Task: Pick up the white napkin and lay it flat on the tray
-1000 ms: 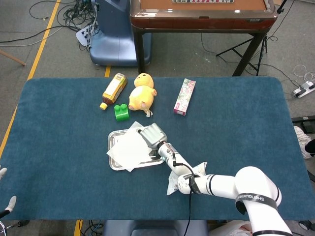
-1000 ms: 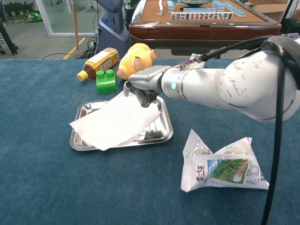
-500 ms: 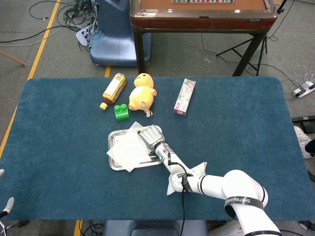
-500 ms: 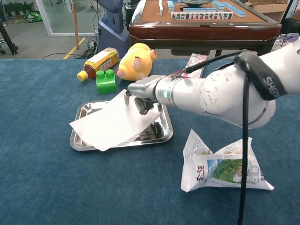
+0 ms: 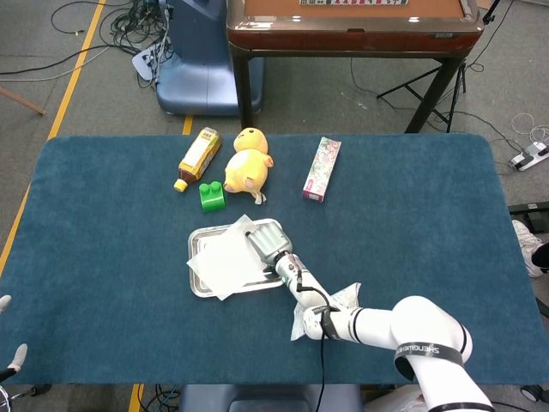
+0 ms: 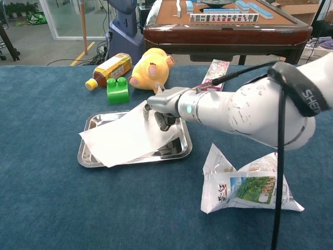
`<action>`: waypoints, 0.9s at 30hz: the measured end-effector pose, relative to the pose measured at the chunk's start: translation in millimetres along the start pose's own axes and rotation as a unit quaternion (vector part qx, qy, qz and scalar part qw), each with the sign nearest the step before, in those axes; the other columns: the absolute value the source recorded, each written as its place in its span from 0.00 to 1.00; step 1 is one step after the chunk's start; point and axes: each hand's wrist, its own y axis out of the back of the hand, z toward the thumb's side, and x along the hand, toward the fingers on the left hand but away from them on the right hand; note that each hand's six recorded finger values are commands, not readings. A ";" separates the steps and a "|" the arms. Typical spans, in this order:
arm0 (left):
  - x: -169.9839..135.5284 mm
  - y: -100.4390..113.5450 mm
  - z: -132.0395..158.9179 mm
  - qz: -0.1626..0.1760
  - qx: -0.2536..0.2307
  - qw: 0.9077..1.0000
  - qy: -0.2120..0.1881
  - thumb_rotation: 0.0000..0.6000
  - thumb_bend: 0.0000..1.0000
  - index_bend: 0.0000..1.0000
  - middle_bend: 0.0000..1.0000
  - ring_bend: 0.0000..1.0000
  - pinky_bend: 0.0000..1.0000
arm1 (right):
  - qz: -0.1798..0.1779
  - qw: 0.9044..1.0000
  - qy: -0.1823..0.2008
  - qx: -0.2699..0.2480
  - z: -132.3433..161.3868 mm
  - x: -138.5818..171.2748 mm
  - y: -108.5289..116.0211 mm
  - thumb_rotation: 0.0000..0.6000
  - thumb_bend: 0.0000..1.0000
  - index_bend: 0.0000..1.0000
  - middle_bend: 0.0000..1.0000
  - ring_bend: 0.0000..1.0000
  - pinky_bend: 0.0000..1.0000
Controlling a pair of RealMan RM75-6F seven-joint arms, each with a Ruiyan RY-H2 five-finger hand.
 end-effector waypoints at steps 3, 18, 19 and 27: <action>0.8 -0.4 0.4 -0.001 0.000 1.000 -0.002 1.00 0.34 0.07 0.02 0.04 0.01 | 0.001 1.000 -0.003 0.001 -2.3 4.8 -3.1 0.94 1.00 0.21 0.93 0.89 1.00; 2.3 -1.3 1.6 -0.003 0.000 1.000 -0.006 1.00 0.33 0.07 0.02 0.04 0.01 | 0.010 1.000 -0.020 -0.003 -14.0 21.2 -13.4 0.94 1.00 0.21 0.93 0.89 1.00; 2.5 -1.5 1.8 -0.003 0.000 1.000 -0.006 1.00 0.33 0.07 0.02 0.04 0.01 | 0.010 1.000 -0.019 -0.004 -14.3 22.8 -13.9 0.94 1.00 0.20 0.93 0.89 1.00; 3.8 -2.7 1.6 -0.004 -0.001 1.000 -0.007 1.00 0.33 0.07 0.02 0.04 0.01 | -0.001 1.000 -0.010 -0.013 -15.3 39.3 -7.5 0.94 1.00 0.18 0.93 0.89 1.00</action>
